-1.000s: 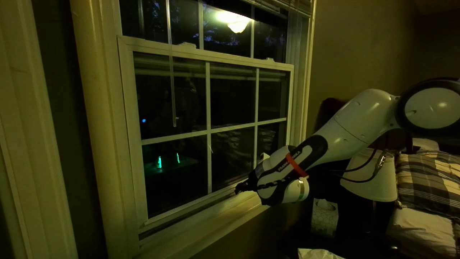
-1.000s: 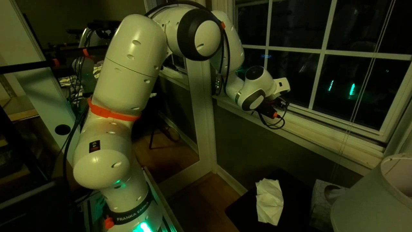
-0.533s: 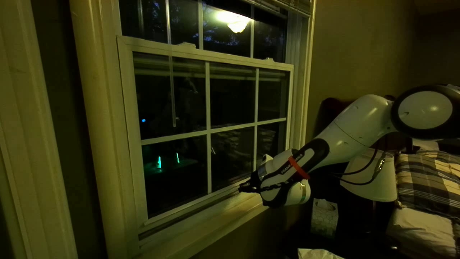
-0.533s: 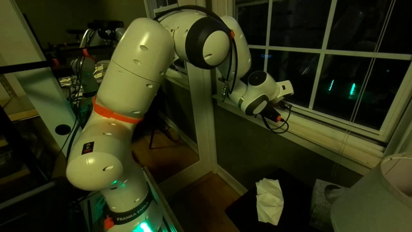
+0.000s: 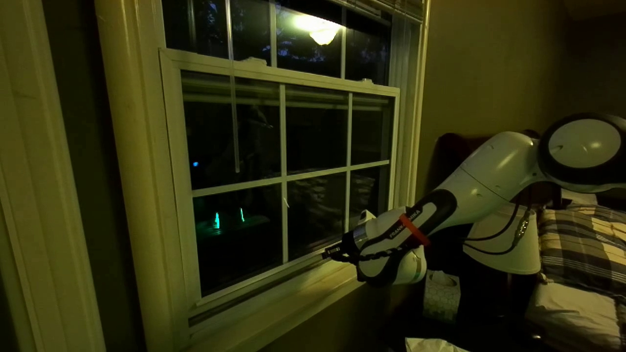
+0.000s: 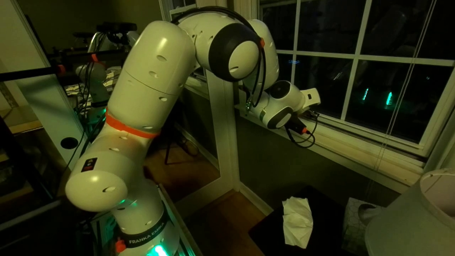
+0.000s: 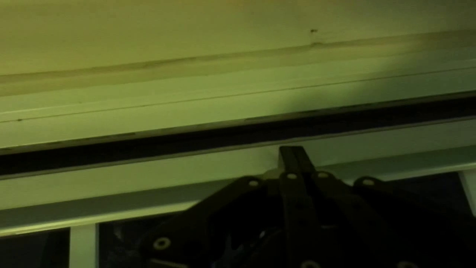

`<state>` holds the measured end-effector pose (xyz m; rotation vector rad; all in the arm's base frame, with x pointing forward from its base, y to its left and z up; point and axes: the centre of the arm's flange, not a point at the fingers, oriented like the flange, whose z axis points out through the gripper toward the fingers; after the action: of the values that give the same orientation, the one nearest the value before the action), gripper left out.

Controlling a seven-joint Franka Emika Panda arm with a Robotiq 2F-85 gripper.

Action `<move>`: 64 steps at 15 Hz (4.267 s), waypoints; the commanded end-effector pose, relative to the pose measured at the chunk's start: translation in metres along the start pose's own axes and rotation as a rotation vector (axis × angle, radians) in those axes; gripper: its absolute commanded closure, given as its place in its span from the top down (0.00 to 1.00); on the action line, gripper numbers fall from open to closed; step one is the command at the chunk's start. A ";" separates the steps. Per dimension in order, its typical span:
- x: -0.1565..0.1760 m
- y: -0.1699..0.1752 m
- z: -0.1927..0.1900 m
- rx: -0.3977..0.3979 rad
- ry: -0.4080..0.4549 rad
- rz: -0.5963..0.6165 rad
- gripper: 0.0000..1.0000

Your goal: Slide the right window up

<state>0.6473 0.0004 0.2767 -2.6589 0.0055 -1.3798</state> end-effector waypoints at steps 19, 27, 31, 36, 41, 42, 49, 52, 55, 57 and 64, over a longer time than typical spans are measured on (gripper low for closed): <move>0.111 -0.042 -0.098 0.088 0.270 -0.107 0.00; 0.125 -0.044 -0.109 0.098 0.284 -0.177 0.00; 0.072 -0.008 -0.072 0.067 0.142 -0.126 0.01; 0.071 -0.008 -0.071 0.067 0.140 -0.125 0.01; 0.083 -0.013 -0.072 0.065 0.208 -0.170 0.00; 0.089 -0.016 -0.074 0.068 0.240 -0.199 0.00; 0.121 -0.048 -0.113 0.101 0.281 -0.339 0.00; 0.120 -0.054 -0.122 0.114 0.287 -0.363 0.00; 0.159 -0.096 -0.156 0.151 0.439 -0.427 0.00; 0.187 -0.127 -0.183 0.174 0.567 -0.472 0.00; 0.197 -0.150 -0.226 0.093 0.591 -0.529 0.00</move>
<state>0.5889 0.1104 0.5816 -2.0110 -0.6930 -2.2571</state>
